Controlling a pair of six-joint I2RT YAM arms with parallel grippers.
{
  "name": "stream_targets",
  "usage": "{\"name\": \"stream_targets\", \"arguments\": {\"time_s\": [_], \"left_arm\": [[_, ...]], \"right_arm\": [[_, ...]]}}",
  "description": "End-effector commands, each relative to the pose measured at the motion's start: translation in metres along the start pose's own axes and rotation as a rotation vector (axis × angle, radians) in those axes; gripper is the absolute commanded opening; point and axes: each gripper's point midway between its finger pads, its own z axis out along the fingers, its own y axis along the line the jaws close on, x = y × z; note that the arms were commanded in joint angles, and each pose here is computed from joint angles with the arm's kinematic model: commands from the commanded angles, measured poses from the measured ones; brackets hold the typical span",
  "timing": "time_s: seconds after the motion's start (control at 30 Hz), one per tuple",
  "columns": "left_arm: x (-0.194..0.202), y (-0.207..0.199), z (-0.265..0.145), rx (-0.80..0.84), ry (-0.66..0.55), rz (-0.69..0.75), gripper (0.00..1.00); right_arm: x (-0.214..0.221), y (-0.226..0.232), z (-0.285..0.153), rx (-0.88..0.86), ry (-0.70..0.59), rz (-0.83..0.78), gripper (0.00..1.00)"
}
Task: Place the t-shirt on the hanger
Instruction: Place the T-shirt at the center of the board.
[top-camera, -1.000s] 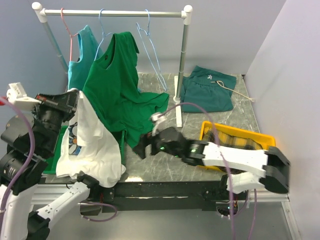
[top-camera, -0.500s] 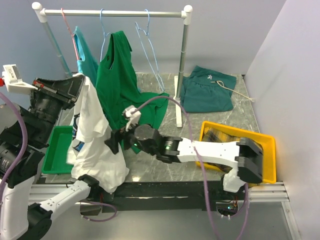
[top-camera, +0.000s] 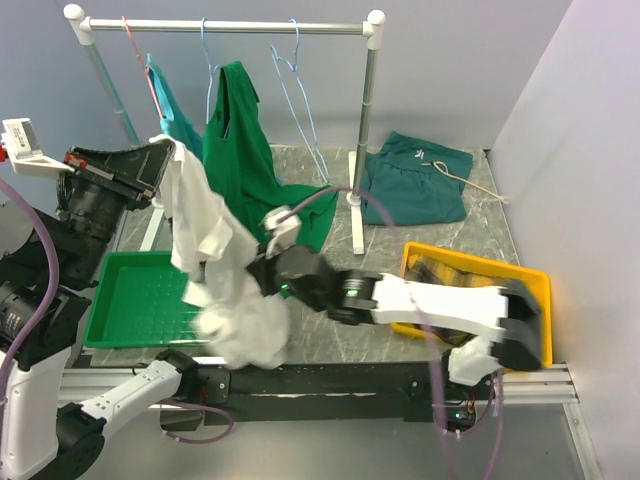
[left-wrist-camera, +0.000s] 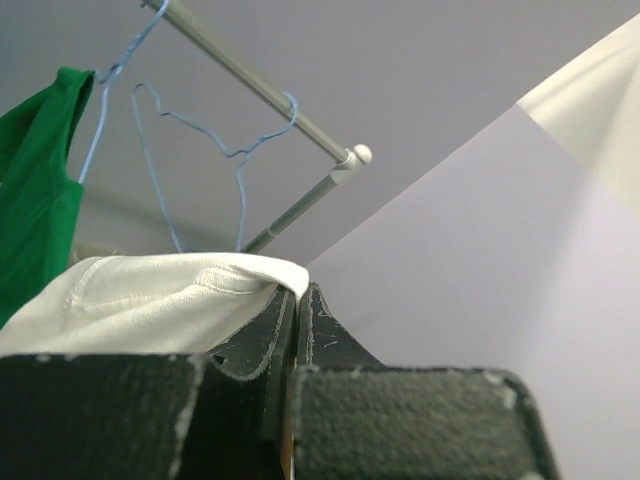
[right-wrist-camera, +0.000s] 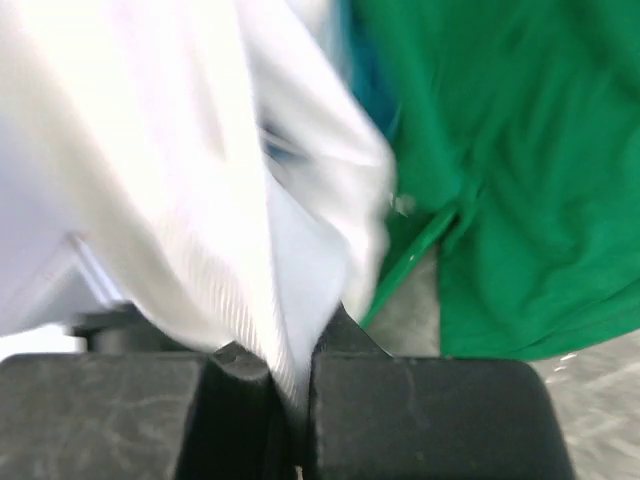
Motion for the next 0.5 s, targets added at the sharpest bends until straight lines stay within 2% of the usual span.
{"name": "stream_targets", "arguments": {"time_s": [0.0, 0.13, 0.3, 0.33, 0.37, 0.4, 0.43, 0.47], "left_arm": [[-0.013, -0.032, 0.003, 0.145, -0.048, -0.008, 0.01], [-0.006, -0.034, 0.010, 0.177, -0.034, -0.012, 0.01], [0.013, -0.028, 0.018, 0.189, 0.017, -0.015, 0.01], [0.024, -0.021, 0.022, 0.177, 0.042, -0.016, 0.01], [0.032, -0.022, 0.022, 0.197, 0.070, -0.026, 0.01], [0.039, -0.017, 0.023, 0.192, 0.084, -0.034, 0.01], [0.063, 0.001, 0.029, 0.164, 0.143, -0.036, 0.01], [0.078, 0.001, 0.030, 0.197, 0.189, -0.058, 0.01]], "right_arm": [[-0.110, -0.010, -0.073, 0.036, -0.248, 0.057, 0.00], [-0.114, -0.029, -0.077, 0.080, -0.221, 0.033, 0.00], [-0.079, -0.047, -0.060, 0.063, -0.122, 0.058, 0.00], [-0.075, -0.051, -0.060, 0.077, -0.113, 0.065, 0.03], [-0.062, -0.061, -0.058, 0.111, -0.082, 0.058, 0.12], [-0.057, -0.070, -0.060, 0.149, -0.079, 0.058, 0.13], [-0.052, -0.078, -0.062, 0.174, -0.073, 0.076, 0.16], [-0.032, -0.094, -0.062, 0.214, -0.031, 0.076, 0.26]]}}
